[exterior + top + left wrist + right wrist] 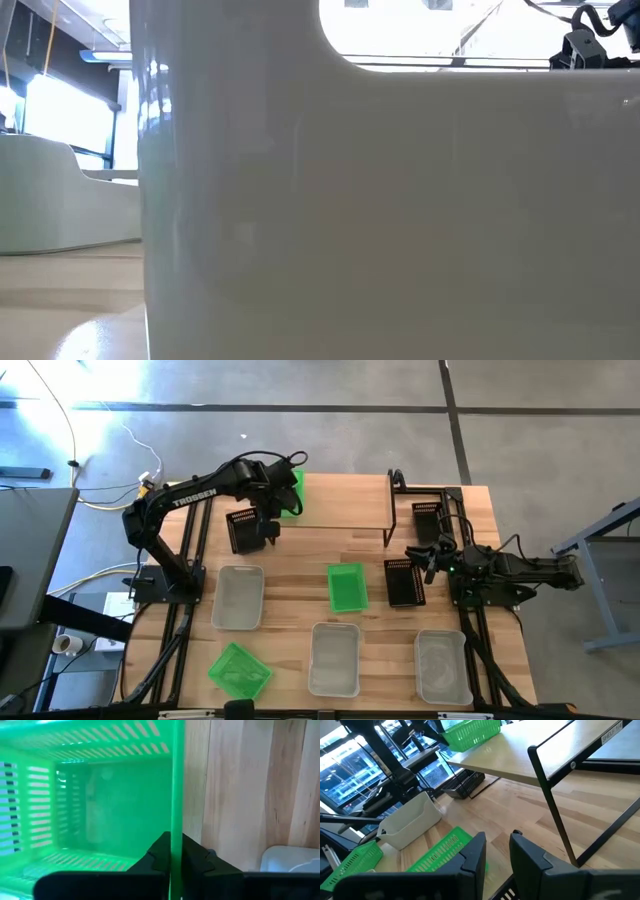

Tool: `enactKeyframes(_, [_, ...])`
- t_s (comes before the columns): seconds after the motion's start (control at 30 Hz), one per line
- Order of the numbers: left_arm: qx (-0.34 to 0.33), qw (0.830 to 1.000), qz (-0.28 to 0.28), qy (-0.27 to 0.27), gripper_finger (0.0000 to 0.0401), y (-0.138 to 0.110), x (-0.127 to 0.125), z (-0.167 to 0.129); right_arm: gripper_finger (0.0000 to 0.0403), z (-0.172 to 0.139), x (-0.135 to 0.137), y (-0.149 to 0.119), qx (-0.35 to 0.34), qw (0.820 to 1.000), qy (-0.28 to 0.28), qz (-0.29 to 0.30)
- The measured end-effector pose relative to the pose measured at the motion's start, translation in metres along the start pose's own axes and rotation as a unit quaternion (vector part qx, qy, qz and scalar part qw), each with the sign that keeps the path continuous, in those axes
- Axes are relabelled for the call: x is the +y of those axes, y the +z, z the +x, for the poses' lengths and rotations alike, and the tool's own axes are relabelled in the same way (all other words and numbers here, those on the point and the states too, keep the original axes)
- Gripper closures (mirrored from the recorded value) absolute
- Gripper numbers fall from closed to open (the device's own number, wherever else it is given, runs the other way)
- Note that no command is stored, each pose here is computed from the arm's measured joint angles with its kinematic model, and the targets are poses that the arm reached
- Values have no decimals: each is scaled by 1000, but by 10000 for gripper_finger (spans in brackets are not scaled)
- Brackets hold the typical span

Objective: Stack baskets on shelf by color
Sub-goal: Put the middle green bin on the shelf, then put the middle gray bin on the shelf

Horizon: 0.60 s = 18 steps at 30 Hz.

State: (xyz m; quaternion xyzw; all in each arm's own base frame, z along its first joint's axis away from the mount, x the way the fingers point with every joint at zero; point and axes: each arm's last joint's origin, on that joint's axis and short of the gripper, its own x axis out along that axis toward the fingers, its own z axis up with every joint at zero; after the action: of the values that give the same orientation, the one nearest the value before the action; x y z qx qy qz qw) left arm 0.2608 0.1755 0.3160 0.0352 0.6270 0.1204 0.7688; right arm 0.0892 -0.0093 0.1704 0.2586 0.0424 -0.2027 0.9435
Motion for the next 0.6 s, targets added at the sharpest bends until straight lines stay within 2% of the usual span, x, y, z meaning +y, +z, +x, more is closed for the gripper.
enactKeyframes(0.3, [-1,1000,4,-1,333,1,-3,0,329,0,0,0,0,1000,0,0])
enactKeyframes(0.6, [-1,1000,-30,-3,305,1,-3,-1,329,0,1,0,5,1000,15,3])
